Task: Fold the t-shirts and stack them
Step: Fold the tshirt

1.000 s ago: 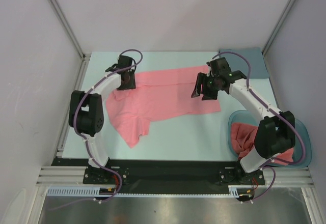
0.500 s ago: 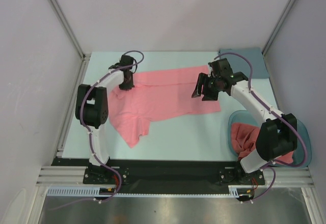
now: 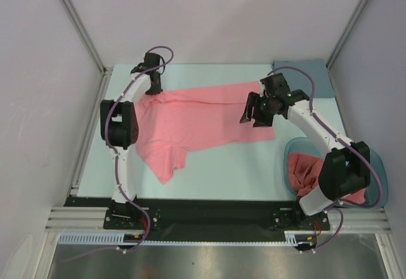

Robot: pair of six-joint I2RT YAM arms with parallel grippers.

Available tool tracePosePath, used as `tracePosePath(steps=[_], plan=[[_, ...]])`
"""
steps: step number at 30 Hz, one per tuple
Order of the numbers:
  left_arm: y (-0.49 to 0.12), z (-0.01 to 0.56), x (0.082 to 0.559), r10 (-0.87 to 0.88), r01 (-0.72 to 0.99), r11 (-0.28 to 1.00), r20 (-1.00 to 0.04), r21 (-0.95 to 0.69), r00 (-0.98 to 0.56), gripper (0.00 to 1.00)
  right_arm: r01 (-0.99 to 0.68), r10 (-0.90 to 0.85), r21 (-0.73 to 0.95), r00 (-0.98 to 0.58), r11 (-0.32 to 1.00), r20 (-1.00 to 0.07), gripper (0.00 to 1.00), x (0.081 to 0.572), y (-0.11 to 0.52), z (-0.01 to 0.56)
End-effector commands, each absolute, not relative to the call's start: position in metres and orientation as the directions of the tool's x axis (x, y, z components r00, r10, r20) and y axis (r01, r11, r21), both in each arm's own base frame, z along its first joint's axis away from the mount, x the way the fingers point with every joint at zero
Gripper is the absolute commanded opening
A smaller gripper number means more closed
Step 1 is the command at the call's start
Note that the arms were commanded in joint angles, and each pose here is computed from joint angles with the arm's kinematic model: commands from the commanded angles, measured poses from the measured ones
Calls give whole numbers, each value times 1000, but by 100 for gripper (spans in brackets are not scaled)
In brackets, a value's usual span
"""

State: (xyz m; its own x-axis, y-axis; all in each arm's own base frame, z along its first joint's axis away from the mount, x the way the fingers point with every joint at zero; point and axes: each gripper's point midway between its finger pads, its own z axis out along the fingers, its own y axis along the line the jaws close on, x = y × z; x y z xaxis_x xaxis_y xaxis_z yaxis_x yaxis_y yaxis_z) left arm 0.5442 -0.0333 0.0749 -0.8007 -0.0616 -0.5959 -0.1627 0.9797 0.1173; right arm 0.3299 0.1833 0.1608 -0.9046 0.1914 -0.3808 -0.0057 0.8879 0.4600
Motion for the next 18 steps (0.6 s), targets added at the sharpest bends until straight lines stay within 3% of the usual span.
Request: tracePosePath(steps=[1, 7, 10, 14, 18], plan=[[-29, 78, 556, -41, -150, 979, -593, 135, -804, 28, -20, 196, 455, -884, 890, -423, 64, 331, 177, 178], [-28, 93, 568, -48, -165, 977, -611, 137, -790, 41, -16, 198, 458, -887, 889, -416, 64, 332, 177, 175], [-28, 108, 563, -66, -183, 976, -633, 121, -772, 56, -18, 197, 462, -889, 887, -414, 64, 331, 178, 175], [-30, 110, 546, -97, -197, 976, -627, 91, -773, 60, -14, 201, 468, -891, 884, -406, 64, 329, 178, 173], [-31, 113, 529, -123, -210, 976, -635, 63, -763, 55, -21, 196, 471, -892, 882, -406, 64, 327, 180, 173]])
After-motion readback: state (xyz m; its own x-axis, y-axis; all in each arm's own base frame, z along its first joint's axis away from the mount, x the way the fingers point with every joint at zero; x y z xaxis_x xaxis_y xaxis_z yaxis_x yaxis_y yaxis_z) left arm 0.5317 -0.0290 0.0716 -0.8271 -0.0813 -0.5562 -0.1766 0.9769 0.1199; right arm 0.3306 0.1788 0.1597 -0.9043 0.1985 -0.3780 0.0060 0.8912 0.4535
